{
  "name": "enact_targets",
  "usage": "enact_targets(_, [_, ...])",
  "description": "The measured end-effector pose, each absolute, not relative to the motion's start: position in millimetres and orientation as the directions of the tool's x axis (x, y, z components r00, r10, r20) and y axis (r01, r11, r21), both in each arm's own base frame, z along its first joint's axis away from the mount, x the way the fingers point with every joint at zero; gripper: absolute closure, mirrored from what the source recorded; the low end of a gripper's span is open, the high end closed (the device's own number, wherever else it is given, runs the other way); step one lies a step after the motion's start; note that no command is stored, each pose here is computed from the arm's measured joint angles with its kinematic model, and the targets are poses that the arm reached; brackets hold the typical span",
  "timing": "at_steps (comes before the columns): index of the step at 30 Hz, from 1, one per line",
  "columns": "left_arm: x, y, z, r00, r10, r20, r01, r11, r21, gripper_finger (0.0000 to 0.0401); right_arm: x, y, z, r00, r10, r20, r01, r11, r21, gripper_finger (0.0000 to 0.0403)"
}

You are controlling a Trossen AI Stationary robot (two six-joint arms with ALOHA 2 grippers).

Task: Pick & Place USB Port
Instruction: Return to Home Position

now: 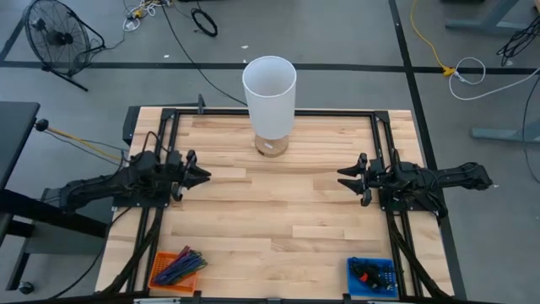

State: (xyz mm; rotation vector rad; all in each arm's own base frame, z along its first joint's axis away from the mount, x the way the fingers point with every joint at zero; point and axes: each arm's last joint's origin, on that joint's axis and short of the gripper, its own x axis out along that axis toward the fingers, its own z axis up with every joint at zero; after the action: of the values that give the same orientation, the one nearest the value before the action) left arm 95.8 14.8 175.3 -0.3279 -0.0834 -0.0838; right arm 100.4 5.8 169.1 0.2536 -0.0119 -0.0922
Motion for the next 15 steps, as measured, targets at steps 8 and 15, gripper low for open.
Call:
enact_targets(8, [96.2, 11.7, 173.7, 0.989, -0.127, 0.078, 0.146, 0.934, -0.325, 0.0323, 100.4, 5.8, 169.1, 0.996, -0.093, 0.0, 0.09, 0.964, 0.251, 0.0234])
enact_targets(15, [95.9, -10.0, 173.0, 0.964, -0.255, 0.075, 0.256, 0.967, 0.001, 0.0323, 100.4, 5.8, 169.3, 0.996, -0.093, 0.003, 0.09, 0.964, 0.251, 0.0234])
